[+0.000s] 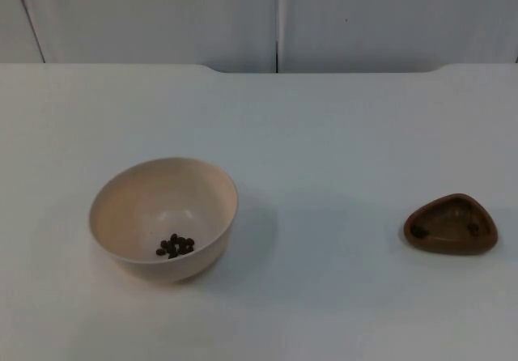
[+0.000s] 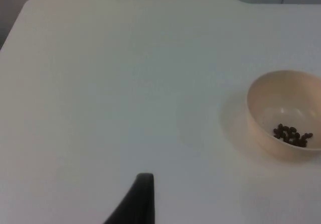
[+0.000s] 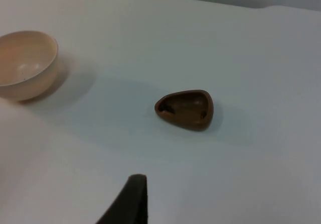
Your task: Pick up the bowl with the left hand and pour the coffee beans from the cup into the bowl with the right hand.
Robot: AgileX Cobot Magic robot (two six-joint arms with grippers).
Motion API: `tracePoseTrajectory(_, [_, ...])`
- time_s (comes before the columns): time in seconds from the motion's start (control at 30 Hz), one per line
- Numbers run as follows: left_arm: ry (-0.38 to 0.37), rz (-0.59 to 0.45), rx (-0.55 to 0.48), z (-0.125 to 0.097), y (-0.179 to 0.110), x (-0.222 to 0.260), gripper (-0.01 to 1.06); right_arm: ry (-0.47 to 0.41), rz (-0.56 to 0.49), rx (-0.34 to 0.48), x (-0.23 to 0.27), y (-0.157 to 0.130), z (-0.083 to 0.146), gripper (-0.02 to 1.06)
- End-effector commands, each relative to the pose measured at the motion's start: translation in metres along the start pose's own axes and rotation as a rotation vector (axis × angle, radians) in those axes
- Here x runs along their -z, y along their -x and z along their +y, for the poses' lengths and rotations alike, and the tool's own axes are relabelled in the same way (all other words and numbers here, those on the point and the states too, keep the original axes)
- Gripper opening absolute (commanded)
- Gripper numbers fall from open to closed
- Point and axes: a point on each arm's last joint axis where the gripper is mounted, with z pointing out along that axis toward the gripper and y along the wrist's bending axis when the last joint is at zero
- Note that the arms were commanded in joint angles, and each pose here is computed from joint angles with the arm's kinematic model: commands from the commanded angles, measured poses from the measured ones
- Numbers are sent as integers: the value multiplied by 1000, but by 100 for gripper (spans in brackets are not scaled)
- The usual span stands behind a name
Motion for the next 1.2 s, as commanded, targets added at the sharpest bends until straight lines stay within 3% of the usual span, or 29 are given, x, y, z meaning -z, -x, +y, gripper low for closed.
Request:
tracePoseTrajectory(0.0, [-6,0,9,-1,-1,0,105,-7,1,4,-2,-1,0,105])
tracePoseTrajectory(0.73, [-6,0,9,-1,-1,0,105,-8,1,-2,-2,-1,0,105])
tracePoseTrajectory(1.17, [-6,0,9,-1,-1,0,105,-214,0,-108,-3,-1,2,105])
